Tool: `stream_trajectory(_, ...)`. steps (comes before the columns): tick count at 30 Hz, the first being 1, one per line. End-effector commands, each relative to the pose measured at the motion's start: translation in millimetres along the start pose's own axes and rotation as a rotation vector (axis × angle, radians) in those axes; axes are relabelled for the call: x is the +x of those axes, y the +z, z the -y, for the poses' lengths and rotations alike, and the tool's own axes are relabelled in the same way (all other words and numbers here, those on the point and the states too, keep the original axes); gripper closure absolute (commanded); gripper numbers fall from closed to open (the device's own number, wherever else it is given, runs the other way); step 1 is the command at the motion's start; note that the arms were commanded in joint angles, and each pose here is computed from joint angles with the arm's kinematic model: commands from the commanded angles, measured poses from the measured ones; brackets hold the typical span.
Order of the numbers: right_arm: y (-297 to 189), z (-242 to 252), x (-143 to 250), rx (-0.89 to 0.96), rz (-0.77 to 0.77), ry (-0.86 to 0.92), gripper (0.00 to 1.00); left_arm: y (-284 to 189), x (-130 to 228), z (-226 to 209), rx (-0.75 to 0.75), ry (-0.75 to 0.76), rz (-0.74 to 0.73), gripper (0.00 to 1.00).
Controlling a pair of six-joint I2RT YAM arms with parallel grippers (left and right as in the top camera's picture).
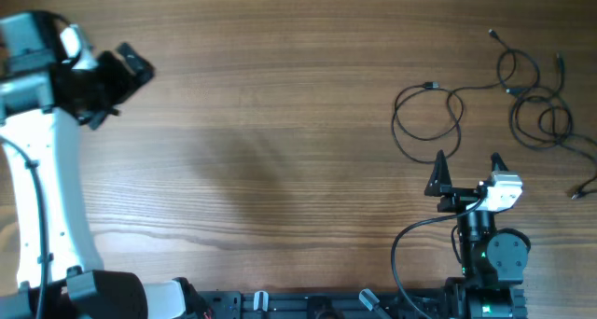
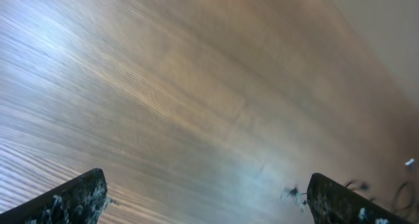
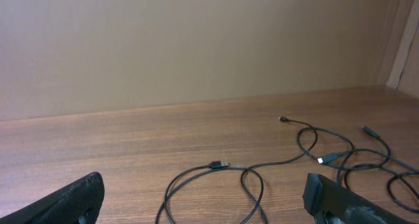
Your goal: Untangle cables
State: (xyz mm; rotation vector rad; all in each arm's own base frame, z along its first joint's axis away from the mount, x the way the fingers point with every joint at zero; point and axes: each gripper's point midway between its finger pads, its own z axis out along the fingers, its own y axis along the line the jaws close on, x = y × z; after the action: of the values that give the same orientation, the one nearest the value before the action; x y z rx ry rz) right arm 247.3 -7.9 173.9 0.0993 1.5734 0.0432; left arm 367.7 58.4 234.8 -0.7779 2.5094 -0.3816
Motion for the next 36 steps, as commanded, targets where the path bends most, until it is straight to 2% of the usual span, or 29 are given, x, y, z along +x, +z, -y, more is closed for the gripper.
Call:
stream_trajectory(1, -1, 2, -4, 0.012, 0.017, 0.017, 0.0, 35, 23, 20, 0.001, 0.105, -0.011, 0.0)
stream_trajectory(5, -1, 2, -4, 0.012, 0.017, 0.018, 0.0, 86, 51, 52, 0.093, 0.23, 0.018, 0.0)
stream_trajectory(10, -1, 2, -4, 0.012, 0.017, 0.017, 0.0, 137, 97, 42, 0.172, 0.297, 0.085, 0.0)
stream_trajectory(13, -1, 2, -4, 0.012, 0.017, 0.017, 0.0, 141, 111, 30, 0.21, 0.307, 0.147, 0.0)
stream_trajectory(17, -1, 2, -4, 0.012, 0.017, 0.017, 0.0, 131, 132, 16, 0.323, 0.34, 0.34, 0.0)
stream_trajectory(21, -1, 2, -4, 0.012, 0.017, 0.017, 0.0, 121, 145, 3, 0.352, 0.345, 0.43, 0.0)
stream_trajectory(36, 0, 2, -3, 0.013, 0.012, 0.017, 0.0, 128, 195, -52, 0.26, 0.319, 0.394, 0.0)
